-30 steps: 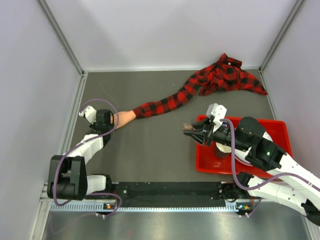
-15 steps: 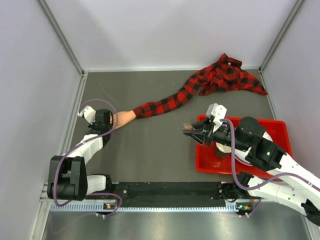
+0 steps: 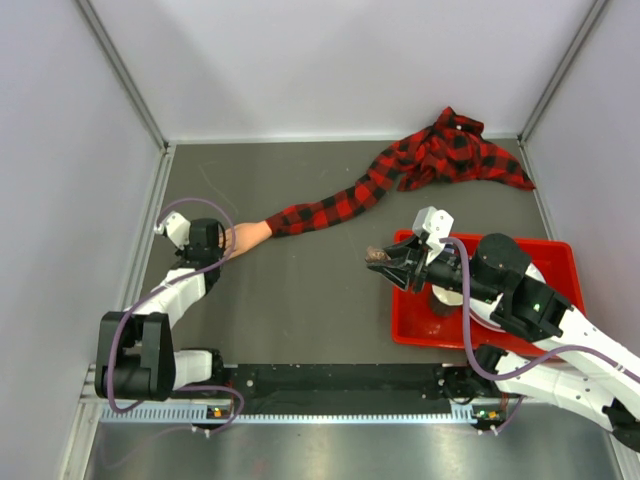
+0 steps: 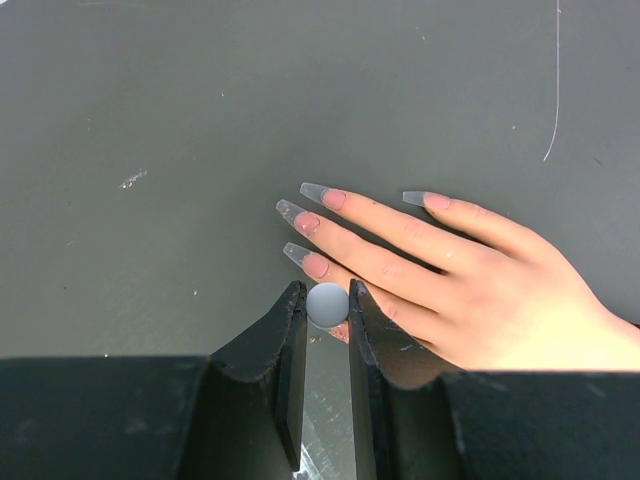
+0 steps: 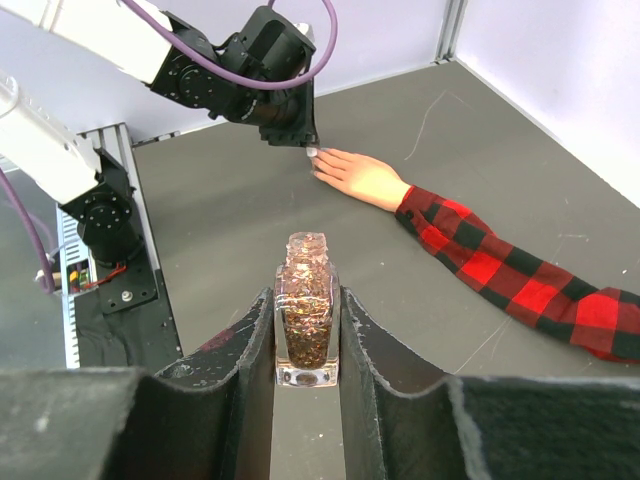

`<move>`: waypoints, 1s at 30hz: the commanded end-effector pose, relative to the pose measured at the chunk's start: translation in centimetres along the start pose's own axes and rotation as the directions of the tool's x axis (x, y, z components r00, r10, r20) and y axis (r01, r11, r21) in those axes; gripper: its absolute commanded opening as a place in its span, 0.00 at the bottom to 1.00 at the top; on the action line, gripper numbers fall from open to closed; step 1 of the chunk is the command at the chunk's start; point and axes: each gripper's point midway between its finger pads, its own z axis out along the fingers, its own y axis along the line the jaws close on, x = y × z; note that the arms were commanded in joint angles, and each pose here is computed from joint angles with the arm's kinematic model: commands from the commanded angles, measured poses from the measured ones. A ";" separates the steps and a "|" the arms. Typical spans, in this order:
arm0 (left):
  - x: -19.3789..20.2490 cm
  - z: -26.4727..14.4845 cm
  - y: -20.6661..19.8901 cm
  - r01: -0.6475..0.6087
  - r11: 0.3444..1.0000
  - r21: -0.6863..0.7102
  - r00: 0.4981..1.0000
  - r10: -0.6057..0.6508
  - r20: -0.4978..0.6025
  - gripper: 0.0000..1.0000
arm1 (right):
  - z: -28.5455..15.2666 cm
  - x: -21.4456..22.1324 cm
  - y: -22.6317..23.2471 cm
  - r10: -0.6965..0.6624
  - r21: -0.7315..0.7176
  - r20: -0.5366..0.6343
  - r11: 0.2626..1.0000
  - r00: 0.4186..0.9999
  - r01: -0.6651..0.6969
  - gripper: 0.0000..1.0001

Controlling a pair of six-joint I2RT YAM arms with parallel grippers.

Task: Paint the nails

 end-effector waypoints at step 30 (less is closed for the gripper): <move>0.3 0.0 0.7 -0.011 1.000 -0.028 1.000 0.010 -0.022 0.00 | -0.1 -2.4 0.0 -0.017 -0.006 0.082 1.000 0.996 0.017 0.00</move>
